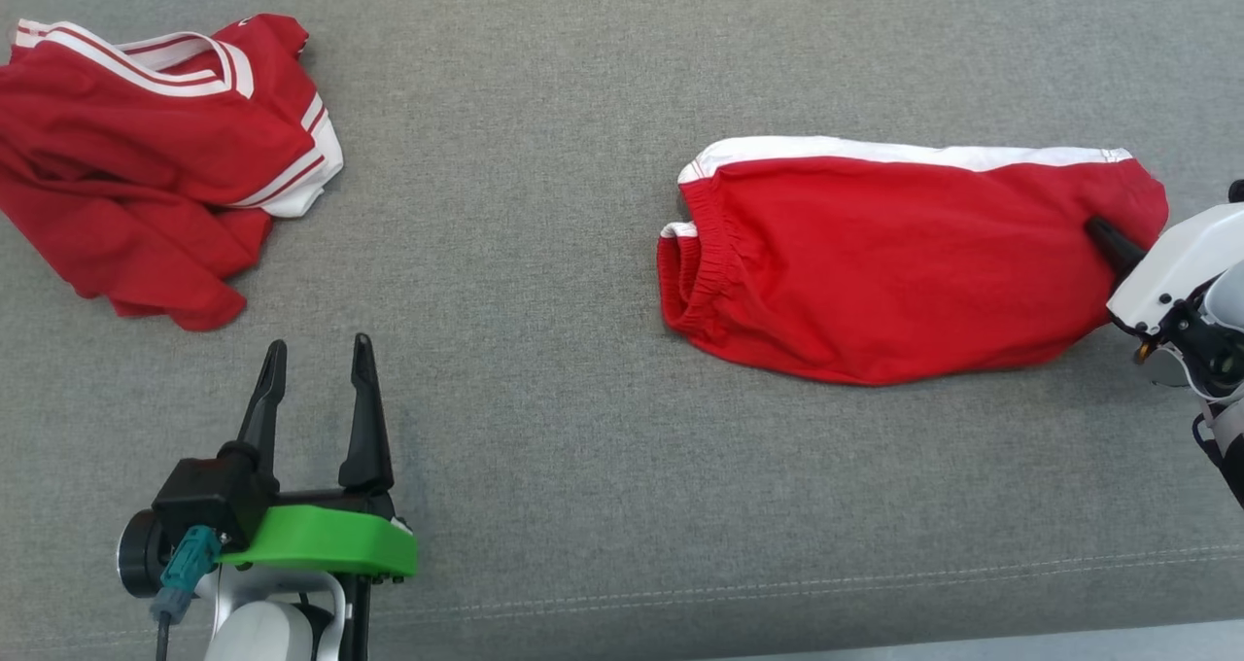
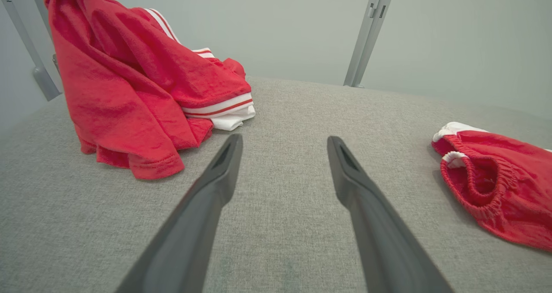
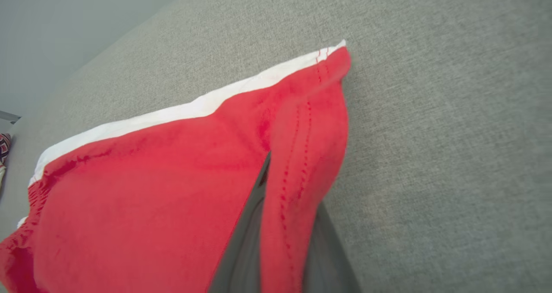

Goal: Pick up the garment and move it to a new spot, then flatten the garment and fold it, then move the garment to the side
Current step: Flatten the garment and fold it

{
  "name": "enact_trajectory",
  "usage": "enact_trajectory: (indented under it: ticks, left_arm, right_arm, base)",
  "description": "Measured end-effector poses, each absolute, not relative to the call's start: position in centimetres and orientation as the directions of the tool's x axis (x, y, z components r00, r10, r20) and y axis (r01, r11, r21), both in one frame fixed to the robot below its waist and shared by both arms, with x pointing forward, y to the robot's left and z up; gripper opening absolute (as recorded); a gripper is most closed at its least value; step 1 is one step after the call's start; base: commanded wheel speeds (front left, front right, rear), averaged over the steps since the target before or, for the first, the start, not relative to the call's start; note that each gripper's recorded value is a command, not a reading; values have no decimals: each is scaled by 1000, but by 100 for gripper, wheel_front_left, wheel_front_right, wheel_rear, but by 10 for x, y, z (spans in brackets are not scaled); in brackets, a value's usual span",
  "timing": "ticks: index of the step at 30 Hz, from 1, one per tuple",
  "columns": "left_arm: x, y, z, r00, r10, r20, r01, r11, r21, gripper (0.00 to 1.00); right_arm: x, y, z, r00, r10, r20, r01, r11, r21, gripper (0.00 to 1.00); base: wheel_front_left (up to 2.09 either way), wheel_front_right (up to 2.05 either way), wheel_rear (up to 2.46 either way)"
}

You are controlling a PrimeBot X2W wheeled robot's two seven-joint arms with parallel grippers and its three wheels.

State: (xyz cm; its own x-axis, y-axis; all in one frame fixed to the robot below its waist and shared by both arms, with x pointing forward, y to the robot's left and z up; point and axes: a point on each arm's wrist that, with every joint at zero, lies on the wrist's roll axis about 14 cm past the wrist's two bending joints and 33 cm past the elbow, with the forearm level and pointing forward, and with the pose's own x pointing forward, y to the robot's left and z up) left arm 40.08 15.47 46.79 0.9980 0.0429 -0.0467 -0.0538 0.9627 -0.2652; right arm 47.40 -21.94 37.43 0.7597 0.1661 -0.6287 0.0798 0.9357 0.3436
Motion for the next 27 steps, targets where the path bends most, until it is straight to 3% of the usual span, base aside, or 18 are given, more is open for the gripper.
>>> enact_trajectory:
  ticks: [5,15,27]
  left_arm:
    - [400,151,470,999,32,-41,-42,963,-267,100]
    - [395,140,479,1000,-3,-17,-2,962,-272,100]
    - [384,138,488,1000,-12,4,13,962,-274,100]
  right_arm:
    - [477,-218,386,782,172,-599,57,938,343,0]
    - [482,-150,420,797,334,-503,-166,922,349,0]
    - [456,-42,442,681,577,-450,-438,814,381,0]
  base:
    - [0,0,0]
    - [0,0,0]
    - [0,0,0]
